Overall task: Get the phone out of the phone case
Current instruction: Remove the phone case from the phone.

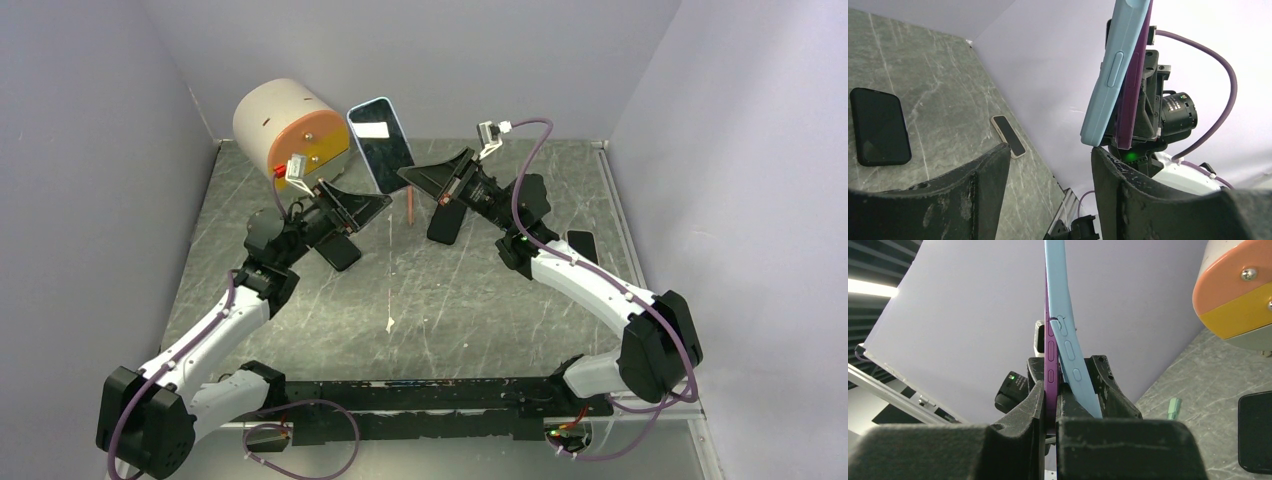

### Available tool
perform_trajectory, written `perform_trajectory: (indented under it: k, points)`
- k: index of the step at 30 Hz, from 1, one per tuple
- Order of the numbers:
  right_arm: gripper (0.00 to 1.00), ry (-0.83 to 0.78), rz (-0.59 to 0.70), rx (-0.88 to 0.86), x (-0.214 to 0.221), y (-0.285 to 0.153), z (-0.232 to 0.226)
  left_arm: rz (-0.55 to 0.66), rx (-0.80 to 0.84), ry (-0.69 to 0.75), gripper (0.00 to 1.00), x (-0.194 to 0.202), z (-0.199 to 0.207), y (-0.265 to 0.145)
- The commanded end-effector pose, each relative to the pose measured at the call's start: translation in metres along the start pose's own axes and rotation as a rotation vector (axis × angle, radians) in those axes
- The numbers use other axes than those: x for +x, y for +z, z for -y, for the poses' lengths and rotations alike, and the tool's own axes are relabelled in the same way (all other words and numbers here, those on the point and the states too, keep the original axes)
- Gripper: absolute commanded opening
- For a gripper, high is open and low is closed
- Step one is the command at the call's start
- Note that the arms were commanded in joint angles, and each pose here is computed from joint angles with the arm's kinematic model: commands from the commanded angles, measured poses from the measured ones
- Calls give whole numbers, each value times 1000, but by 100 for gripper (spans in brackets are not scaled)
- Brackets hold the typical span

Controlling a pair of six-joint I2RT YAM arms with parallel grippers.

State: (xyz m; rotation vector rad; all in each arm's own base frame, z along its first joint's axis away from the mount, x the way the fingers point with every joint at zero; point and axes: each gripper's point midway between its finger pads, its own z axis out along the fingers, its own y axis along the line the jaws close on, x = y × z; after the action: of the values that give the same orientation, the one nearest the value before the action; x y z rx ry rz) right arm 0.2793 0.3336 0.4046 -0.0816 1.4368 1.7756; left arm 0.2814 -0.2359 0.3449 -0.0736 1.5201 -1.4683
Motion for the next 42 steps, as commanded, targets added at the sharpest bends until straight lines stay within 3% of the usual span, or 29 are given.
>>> perform_trajectory:
  k: [1, 12, 20, 29, 36, 42]
  points:
    - [0, -38, -55, -123, 8, -2, -34, 162, 115, 94, 66, -41, 38, -1]
    - [0, -39, -48, -100, 9, -4, -28, 98, 251, 133, 69, -34, 65, 0]
    - [0, -43, -54, -124, 9, -5, -37, 113, 180, 112, 69, -36, 50, 3]
    - [0, -34, -102, -108, 20, -8, -31, 150, 281, 140, 60, -53, 74, 16]
    - [0, -47, -136, -86, 28, -12, -25, 196, 286, 172, 25, -69, 78, 24]
    - [0, -75, -159, -50, 34, -19, -17, 268, 202, 180, 3, -88, 60, 20]
